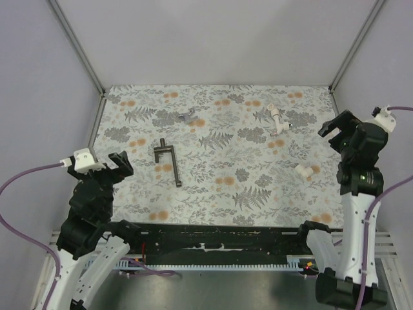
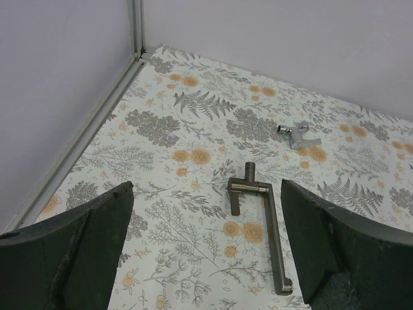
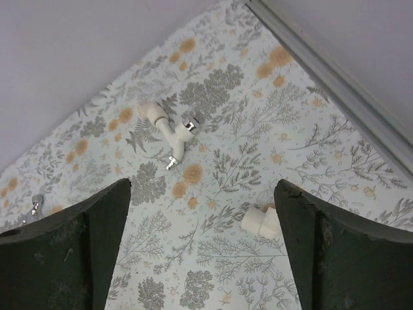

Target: Install the water faucets

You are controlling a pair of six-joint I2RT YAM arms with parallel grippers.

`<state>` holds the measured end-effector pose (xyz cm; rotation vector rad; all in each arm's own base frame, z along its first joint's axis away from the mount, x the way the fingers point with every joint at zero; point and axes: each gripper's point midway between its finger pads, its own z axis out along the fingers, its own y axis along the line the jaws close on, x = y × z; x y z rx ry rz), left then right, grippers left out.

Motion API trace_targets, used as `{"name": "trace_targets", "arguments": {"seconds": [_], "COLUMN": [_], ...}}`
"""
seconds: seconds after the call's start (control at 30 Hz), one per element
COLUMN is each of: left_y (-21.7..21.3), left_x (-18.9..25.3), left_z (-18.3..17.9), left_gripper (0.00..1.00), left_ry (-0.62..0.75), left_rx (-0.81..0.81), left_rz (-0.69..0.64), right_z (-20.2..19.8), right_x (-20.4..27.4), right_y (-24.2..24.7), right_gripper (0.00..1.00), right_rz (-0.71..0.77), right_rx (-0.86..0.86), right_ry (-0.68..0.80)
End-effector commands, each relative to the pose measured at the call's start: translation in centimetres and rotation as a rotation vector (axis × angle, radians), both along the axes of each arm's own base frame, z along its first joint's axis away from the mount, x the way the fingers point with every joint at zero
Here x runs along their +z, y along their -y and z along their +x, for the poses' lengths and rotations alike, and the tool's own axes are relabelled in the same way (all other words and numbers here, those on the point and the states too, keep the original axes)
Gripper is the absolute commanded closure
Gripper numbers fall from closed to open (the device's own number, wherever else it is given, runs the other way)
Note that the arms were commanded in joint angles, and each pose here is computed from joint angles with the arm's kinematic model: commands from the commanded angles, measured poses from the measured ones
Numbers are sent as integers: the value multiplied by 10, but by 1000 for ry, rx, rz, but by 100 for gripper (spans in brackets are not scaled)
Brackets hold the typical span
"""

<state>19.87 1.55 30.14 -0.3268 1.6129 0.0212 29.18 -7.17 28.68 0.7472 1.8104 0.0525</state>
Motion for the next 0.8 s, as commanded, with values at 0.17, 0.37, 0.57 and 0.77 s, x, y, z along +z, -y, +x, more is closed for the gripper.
{"name": "trace_targets", "arguments": {"seconds": [0.17,0.37,0.57,0.77], "left_y": [4,12,13,21], "left_x": [-6,-10,-24,-37], "left_z": [0,-3,-5,-7], "left_gripper": [0,0,0,0], "left_ry": [32,24,-44,-110], "left_rx": [-38,-89,-63,-75], "left_rz": [20,1,-67,-146], "right_z": [-39,-42,-52,-69], "right_x": [28,55,78,67], "right_y": [-8,-11,-37,-45], "right_gripper": [2,2,2,2], "right_rz": [-111,-254,-331,-338], "right_rx": [34,36,149,184], "right_ry": [43,87,164,187]}}
